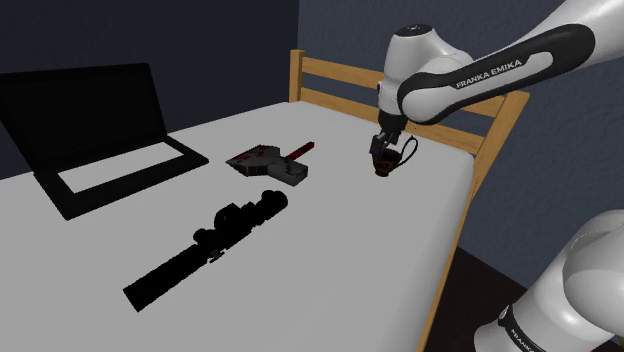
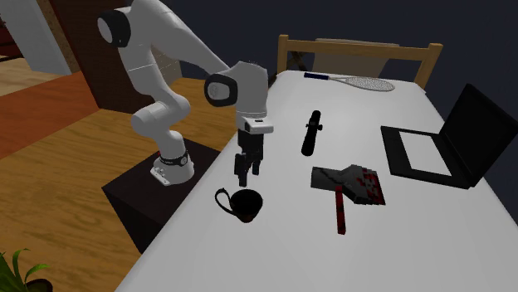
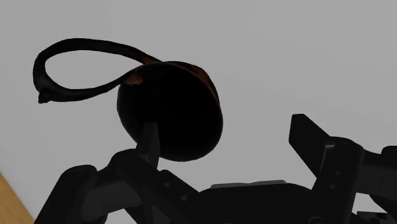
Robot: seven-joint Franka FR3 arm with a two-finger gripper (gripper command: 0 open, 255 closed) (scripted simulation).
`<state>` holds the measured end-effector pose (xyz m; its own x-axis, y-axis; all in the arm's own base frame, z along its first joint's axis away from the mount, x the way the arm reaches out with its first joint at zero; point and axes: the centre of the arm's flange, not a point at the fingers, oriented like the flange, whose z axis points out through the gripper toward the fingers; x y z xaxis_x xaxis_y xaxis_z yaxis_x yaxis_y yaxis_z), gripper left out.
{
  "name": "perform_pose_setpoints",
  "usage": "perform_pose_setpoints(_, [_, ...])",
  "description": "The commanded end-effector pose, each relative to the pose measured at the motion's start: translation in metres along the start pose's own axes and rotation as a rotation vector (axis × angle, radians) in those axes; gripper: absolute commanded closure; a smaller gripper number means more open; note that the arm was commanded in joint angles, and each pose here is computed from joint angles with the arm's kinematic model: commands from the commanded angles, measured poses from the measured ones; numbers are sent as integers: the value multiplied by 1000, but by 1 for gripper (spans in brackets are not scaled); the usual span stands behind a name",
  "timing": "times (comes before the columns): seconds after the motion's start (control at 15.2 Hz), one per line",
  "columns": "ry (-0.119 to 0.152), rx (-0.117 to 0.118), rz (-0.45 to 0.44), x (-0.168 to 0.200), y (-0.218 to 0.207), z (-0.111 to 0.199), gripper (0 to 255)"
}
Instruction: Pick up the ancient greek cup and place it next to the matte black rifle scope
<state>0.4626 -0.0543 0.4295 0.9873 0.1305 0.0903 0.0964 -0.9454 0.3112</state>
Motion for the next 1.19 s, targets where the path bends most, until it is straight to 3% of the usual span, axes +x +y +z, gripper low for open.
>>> perform_pose_setpoints(0.0, [5, -8, -9, 5, -1, 11, 0])
perform_pose_setpoints(0.4, [5, -8, -9, 5, -1, 46, 0])
perform_pose_setpoints(0.92, [5, -8, -9, 5, -1, 46, 0])
perform_pose_setpoints(0.99, [5, -8, -9, 5, -1, 46, 255])
perform_pose_setpoints(1.12, [5, -8, -9, 5, -1, 46, 255])
